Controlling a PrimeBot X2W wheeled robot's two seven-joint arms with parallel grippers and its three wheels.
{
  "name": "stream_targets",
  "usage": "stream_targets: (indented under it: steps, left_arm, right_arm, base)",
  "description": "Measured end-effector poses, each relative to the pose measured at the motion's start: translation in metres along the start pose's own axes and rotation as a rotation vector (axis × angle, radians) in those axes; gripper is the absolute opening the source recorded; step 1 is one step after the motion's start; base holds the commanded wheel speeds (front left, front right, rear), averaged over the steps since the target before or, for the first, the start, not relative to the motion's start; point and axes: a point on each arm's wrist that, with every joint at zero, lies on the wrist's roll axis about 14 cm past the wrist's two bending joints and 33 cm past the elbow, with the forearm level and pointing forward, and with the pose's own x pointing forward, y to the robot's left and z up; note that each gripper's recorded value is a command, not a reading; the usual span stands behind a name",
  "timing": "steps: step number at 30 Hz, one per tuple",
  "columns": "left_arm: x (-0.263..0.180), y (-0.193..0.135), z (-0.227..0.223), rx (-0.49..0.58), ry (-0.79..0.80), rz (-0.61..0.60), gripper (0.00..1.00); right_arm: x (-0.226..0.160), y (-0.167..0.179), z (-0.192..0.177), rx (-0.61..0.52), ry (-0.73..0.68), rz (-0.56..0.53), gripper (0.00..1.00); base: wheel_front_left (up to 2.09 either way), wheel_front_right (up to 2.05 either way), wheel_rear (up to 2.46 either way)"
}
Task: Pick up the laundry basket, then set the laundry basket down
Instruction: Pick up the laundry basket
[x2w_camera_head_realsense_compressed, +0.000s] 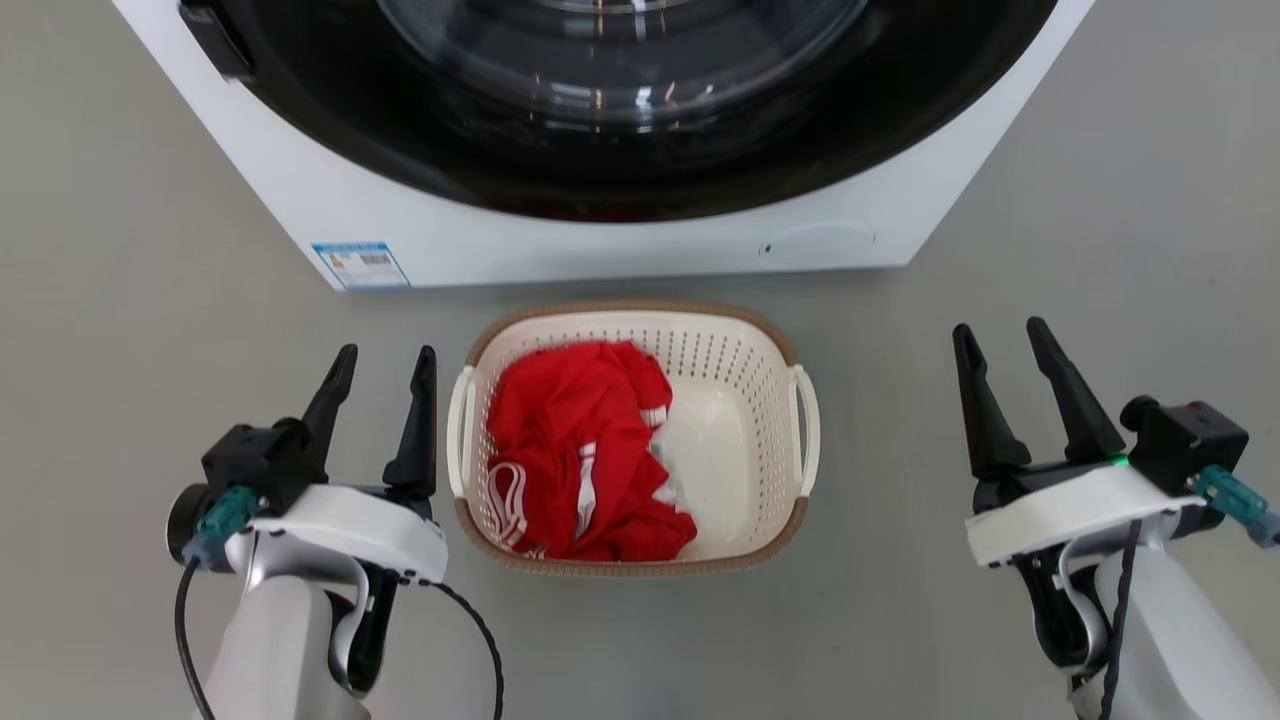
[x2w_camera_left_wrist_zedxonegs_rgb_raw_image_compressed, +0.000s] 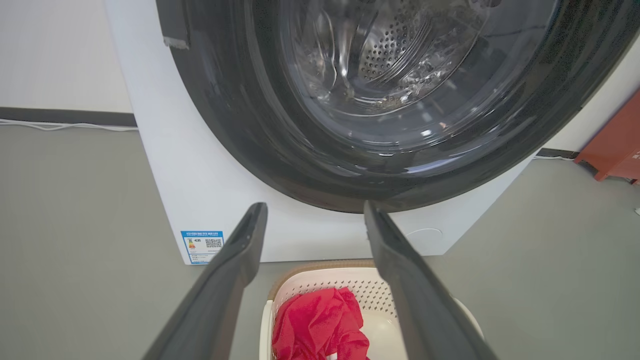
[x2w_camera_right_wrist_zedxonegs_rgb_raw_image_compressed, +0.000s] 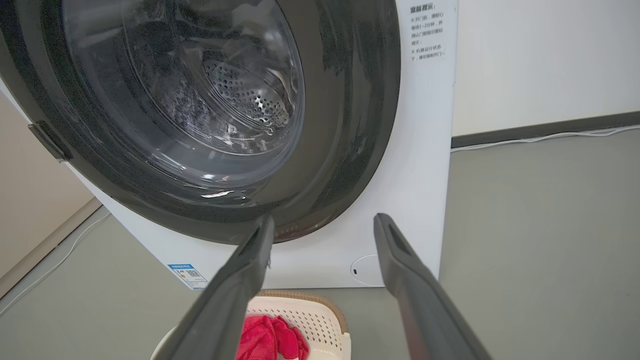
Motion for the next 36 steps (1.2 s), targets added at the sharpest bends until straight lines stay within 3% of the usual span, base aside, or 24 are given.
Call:
stream_targets:
  steps: [19, 36]
  left_arm:
    - [0.051, 0.034, -0.097, -0.023, 0.248, 0.054, 1.0]
    - [0.072, 0.055, -0.193, -0.051, 0.486, 0.082, 1.0]
  right_arm:
    - [0.057, -0.012, -0.098, 0.024, 0.243, -0.002, 1.0]
    - [0.077, -0.012, -0.2, 0.074, 0.483, 0.005, 1.0]
  base:
    - [0.0, 0.0, 0.0]
    - [0.0, 0.0, 0.0]
